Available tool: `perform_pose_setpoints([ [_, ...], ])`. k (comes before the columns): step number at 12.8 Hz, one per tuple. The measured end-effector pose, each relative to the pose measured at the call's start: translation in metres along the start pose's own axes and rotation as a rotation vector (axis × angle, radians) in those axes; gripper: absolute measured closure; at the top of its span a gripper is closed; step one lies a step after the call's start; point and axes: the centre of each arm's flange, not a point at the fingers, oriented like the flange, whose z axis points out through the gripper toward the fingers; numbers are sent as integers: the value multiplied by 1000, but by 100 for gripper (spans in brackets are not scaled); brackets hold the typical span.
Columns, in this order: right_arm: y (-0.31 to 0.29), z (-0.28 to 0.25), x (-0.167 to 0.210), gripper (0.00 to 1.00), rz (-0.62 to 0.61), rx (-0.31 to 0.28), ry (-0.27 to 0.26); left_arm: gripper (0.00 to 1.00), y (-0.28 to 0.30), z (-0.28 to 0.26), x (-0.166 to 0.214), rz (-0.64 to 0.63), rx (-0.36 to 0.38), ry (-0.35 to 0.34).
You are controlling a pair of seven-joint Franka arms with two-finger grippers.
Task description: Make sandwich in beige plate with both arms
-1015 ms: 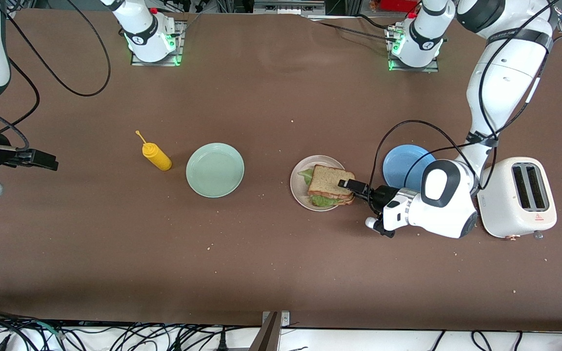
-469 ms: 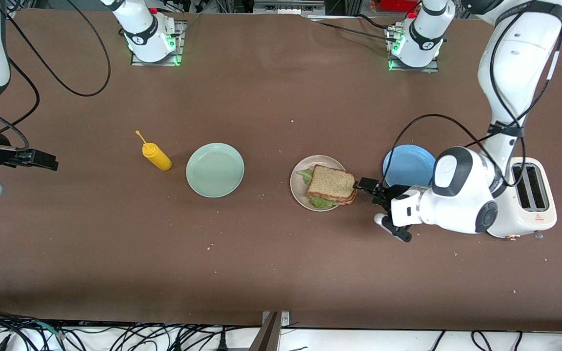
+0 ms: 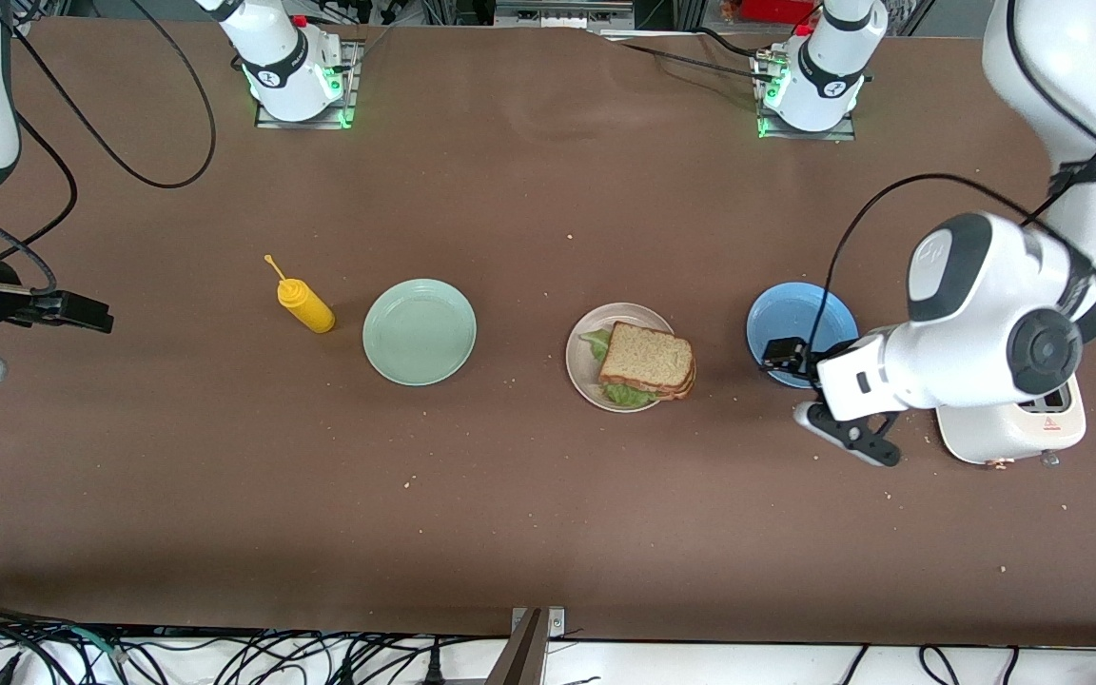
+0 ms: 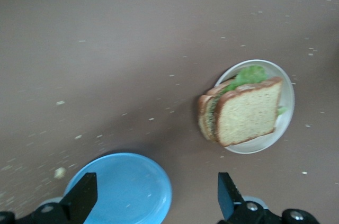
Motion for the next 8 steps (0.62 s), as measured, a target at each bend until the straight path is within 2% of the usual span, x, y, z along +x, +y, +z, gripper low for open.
perform_pose_setpoints([
  [2,0,0,0,0,0,0,0,0,7,-40,-19,-73,89,-10],
  [5,0,0,0,0,0,0,0,0,27,-94,-52,-136,141,-23],
  [8,0,0,0,0,0,0,0,0,40,-139,-80,-151,184,9],
])
